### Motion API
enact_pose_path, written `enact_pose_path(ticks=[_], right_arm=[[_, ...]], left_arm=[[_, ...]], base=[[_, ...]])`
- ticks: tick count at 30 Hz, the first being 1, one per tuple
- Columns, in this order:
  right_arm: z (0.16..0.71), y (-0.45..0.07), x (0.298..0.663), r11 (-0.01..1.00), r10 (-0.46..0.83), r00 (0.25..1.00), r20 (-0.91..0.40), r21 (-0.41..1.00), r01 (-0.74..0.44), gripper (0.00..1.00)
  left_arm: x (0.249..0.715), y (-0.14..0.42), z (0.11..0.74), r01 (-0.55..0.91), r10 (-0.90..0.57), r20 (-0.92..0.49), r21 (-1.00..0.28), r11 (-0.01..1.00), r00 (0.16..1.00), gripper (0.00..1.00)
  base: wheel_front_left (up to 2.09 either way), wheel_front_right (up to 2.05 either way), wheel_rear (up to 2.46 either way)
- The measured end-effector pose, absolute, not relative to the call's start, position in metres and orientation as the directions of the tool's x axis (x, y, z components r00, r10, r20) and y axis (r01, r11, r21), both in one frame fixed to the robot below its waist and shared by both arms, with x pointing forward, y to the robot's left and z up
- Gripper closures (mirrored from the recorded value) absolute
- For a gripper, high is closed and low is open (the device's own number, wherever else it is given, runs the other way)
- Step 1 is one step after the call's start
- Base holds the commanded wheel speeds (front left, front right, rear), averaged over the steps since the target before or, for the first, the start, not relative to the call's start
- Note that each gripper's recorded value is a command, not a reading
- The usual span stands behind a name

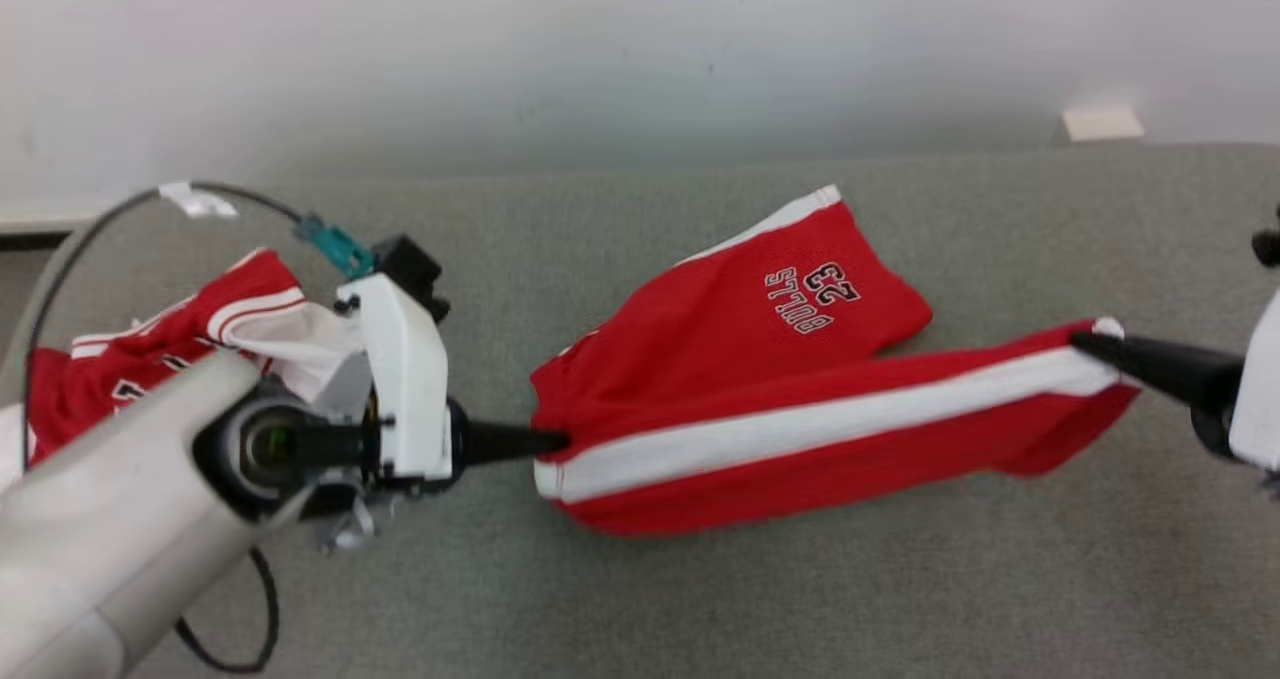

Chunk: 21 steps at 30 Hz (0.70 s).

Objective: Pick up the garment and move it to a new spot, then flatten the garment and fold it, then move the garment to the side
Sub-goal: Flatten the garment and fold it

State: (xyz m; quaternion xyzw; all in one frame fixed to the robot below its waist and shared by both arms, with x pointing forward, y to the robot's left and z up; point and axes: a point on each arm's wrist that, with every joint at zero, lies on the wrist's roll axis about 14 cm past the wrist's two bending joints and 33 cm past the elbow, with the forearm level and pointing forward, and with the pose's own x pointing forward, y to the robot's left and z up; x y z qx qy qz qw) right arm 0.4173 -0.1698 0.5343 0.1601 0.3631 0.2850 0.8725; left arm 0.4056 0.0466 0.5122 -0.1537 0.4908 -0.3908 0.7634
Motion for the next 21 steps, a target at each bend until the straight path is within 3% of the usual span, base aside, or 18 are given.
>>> enact_pose_path(ticks=[7, 12, 21], right_arm=[[0.517, -0.164, 0.490, 0.803, 0.589, 0.553, -0.589, 0.507, -0.314, 1.00], [0.498, -0.159, 0.536, 0.825, 0.555, 0.569, -0.607, 0.487, -0.285, 1.00], [0.462, -0.139, 0.593, 0.854, 0.514, 0.578, -0.634, 0.440, -0.277, 1.00]], left_arm=[[0.448, 0.049, 0.499, 0.382, -0.733, -0.660, -0.642, 0.665, 0.166, 1.00], [0.480, 0.056, 0.490, 0.314, -0.728, -0.661, -0.662, 0.680, 0.184, 1.00], [0.517, 0.073, 0.462, 0.212, -0.695, -0.694, -0.662, 0.719, 0.188, 1.00]], base=[[0.00, 0.00, 0.00], [0.00, 0.00, 0.00], [0.00, 0.00, 0.00]])
